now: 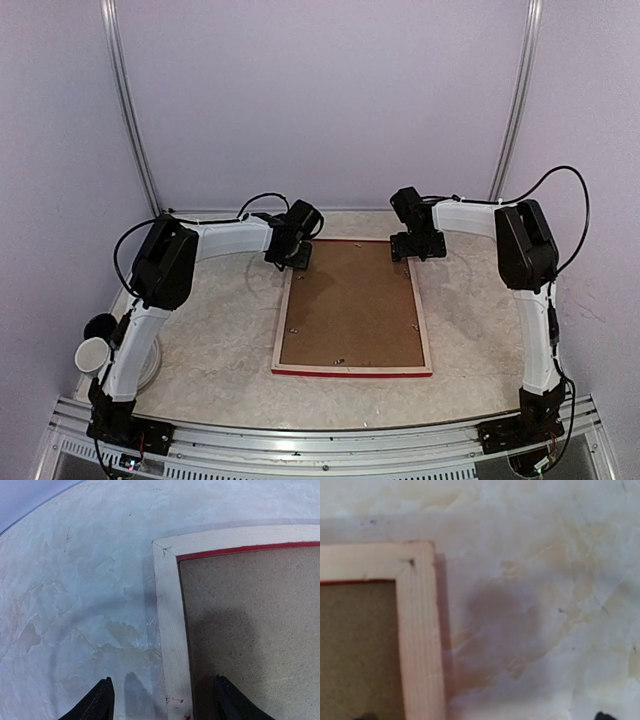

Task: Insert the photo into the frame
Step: Press the fastener onto the backboard.

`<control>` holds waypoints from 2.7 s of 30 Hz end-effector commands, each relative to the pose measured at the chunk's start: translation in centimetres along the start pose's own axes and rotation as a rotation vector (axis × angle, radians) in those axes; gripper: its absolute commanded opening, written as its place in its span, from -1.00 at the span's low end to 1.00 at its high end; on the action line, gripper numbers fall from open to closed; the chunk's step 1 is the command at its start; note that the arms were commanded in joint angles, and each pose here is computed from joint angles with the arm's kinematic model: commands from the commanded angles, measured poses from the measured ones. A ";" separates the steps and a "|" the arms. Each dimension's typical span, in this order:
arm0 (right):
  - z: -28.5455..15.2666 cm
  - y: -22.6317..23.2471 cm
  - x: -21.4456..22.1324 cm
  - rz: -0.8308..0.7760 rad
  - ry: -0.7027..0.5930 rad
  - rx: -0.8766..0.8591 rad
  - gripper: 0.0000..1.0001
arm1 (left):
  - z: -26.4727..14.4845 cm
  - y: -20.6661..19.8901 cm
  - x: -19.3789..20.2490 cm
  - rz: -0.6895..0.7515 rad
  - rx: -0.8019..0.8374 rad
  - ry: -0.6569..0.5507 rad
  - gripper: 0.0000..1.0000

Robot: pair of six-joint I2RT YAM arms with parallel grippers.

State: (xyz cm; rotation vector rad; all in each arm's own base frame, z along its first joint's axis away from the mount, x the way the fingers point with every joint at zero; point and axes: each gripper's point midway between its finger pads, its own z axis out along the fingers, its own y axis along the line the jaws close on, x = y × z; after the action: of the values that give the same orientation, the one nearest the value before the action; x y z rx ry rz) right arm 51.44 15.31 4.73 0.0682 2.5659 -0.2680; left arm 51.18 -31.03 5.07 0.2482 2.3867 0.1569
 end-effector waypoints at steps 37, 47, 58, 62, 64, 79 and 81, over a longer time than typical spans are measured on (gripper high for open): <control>-4.6 -0.6 5.2 -0.071 0.033 -0.092 0.98 | -11.1 -8.9 5.8 0.131 0.251 0.009 0.33; -3.8 0.1 5.0 -0.075 0.037 -0.092 0.98 | -9.8 -12.5 9.1 0.166 0.307 0.065 0.30; -1.8 -0.1 5.0 -0.089 0.050 -0.022 0.98 | -8.7 -12.4 11.3 0.196 0.253 0.098 0.31; -1.6 -0.9 5.3 -0.085 0.051 0.023 0.98 | -8.6 -12.2 11.5 0.196 0.249 0.099 0.31; -1.6 -1.2 5.4 -0.084 0.050 0.040 0.98 | -8.7 -12.1 11.5 0.197 0.246 0.099 0.30; -2.2 -2.5 5.6 -0.101 0.057 0.093 0.99 | -9.0 -11.9 11.3 0.194 0.242 0.098 0.31; -2.0 -2.6 6.1 -0.111 0.071 0.100 0.98 | -9.2 -12.1 11.1 0.189 0.256 0.099 0.31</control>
State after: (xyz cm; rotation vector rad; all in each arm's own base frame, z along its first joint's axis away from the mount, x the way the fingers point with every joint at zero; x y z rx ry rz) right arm 46.38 14.89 4.75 -0.0168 2.5872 -0.3150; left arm 36.10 -40.75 3.53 0.5767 2.4463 -0.0592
